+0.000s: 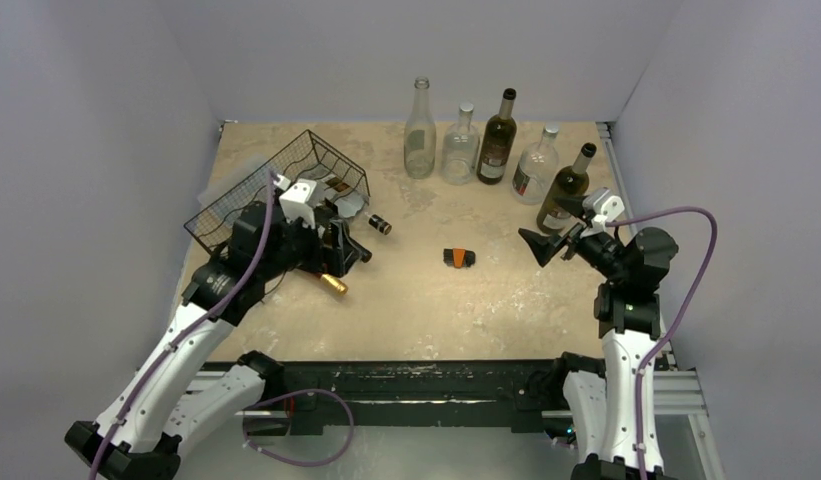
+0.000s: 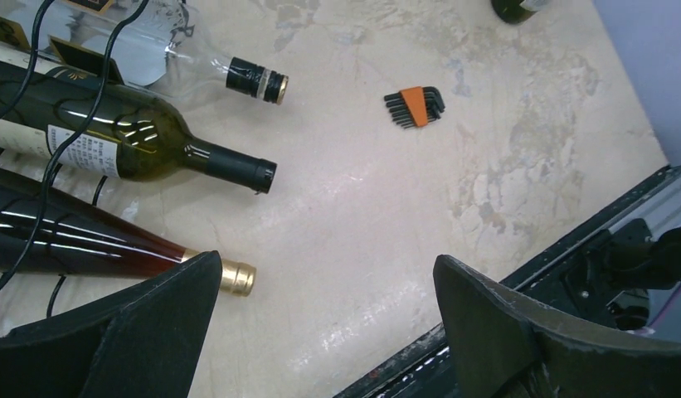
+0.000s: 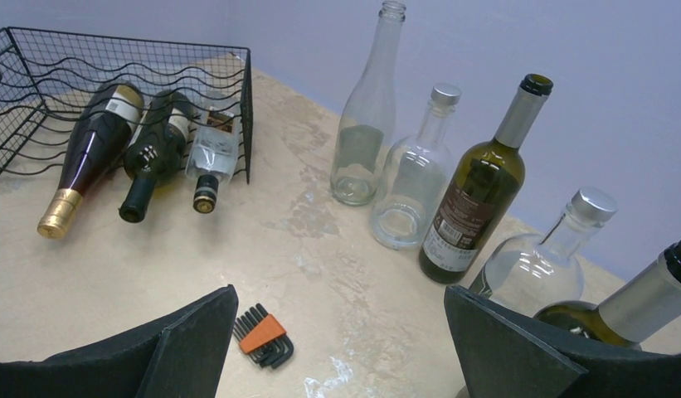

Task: Take the wine bottle off the wine rack
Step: Pick up the wine bottle from the wine rack.

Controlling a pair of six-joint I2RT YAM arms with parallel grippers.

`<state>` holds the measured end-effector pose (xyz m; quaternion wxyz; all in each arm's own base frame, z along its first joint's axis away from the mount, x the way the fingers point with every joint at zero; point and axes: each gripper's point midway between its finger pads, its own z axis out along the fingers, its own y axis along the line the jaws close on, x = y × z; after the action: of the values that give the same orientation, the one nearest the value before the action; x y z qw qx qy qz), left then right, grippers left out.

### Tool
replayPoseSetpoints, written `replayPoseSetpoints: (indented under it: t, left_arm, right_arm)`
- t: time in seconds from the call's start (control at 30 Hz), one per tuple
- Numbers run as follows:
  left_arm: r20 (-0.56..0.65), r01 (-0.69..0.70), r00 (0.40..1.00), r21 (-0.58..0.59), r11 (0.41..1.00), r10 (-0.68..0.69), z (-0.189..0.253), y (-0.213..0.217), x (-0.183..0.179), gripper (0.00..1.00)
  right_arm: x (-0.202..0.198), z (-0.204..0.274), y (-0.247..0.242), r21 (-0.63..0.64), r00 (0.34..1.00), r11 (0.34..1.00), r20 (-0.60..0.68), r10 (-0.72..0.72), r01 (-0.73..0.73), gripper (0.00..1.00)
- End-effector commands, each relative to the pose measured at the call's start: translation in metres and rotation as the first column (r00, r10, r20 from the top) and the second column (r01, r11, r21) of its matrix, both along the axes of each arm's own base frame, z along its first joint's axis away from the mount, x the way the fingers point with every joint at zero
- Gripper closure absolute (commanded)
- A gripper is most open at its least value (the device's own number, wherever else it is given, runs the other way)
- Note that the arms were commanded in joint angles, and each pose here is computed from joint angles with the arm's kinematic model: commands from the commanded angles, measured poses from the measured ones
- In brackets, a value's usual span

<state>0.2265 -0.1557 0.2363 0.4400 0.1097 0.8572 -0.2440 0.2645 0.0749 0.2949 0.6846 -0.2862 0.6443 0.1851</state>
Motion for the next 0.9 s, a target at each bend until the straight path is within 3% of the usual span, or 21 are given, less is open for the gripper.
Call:
replayPoseSetpoints:
  t: [0.0, 0.37, 0.63, 0.77, 0.87]
  left_arm:
    - [-0.006, -0.003, 1.000, -0.120, 0.993, 0.003, 0.029, -0.007, -0.012, 0.00]
    - [-0.129, -0.112, 0.989, -0.277, 0.954, 0.079, 0.022, -0.004, -0.039, 0.00]
    - [-0.173, -0.276, 0.958, -0.318, 0.907, 0.230, 0.003, 0.016, -0.042, 0.01]
    - [-0.252, -0.387, 0.913, -0.283, 0.878, 0.321, -0.019, 0.026, -0.040, 0.03]
    - [-0.334, -0.524, 0.828, -0.175, 0.834, 0.450, -0.043, 0.043, -0.037, 0.06]
  right_arm:
    - [-0.002, 0.006, 0.000, 0.003, 1.000, 1.000, 0.031, -0.006, 0.006, 0.01]
    - [-0.003, 0.005, 0.001, 0.003, 0.999, 1.000, 0.037, 0.003, -0.003, 0.01]
    - [-0.004, 0.004, 0.002, 0.003, 0.999, 1.000, 0.037, 0.013, -0.013, 0.01]
    - [-0.004, 0.004, 0.003, 0.003, 0.999, 1.000, 0.038, 0.017, -0.017, 0.01]
    - [-0.005, 0.004, 0.003, 0.004, 0.999, 1.000, 0.037, 0.019, -0.020, 0.01]
